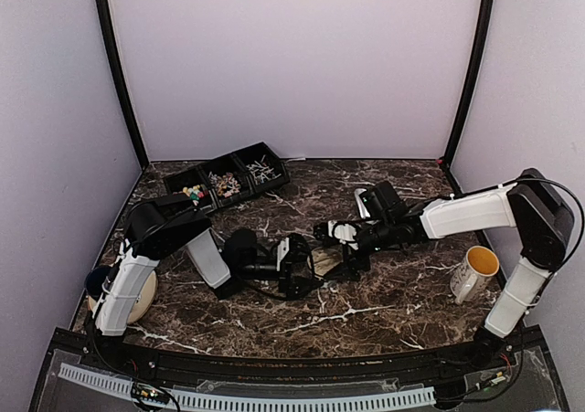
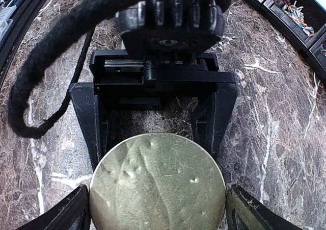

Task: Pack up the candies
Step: Screw the box lid onto the packing box.

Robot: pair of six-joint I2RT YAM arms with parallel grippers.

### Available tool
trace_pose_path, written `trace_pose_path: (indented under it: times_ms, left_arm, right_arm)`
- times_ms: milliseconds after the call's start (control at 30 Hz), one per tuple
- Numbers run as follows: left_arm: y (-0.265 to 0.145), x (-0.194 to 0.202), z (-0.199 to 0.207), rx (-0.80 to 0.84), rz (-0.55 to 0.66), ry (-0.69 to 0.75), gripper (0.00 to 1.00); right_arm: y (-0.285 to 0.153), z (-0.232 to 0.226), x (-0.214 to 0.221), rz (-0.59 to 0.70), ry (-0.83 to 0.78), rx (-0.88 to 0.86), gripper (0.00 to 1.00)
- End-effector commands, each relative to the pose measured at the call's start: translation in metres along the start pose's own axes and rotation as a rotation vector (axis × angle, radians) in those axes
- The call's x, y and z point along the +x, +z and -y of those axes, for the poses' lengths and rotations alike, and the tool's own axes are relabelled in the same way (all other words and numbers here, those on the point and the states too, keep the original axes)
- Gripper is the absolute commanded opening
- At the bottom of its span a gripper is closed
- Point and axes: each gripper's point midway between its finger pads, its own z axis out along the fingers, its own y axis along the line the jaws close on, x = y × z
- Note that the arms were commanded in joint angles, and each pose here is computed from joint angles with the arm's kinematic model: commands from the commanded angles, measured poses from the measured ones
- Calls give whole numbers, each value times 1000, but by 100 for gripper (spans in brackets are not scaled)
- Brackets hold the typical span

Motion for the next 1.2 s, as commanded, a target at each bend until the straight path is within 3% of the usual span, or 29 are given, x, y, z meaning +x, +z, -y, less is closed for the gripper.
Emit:
trace_pose_path:
  times_ms: [0, 467, 933, 1133, 1167]
  left_arm:
    - [-17, 74, 16, 26, -185, -152, 83]
    - [-17, 77, 7, -24, -197, -161, 83]
    - [-18, 79, -3, -83, -207, -170, 83]
    - [-18, 80, -4, -92, -210, -172, 83]
    - [-18, 80, -4, -92, -209, -172, 83]
  right_arm:
    - [1, 4, -2, 2, -2, -21, 91]
    - [7, 8, 7, -6, 120, 3, 80]
    - [9, 4, 18, -20, 344, 195, 75]
    - [23, -22, -4, 26, 273, 151, 75]
    - [19, -3, 6, -5, 399, 294, 75]
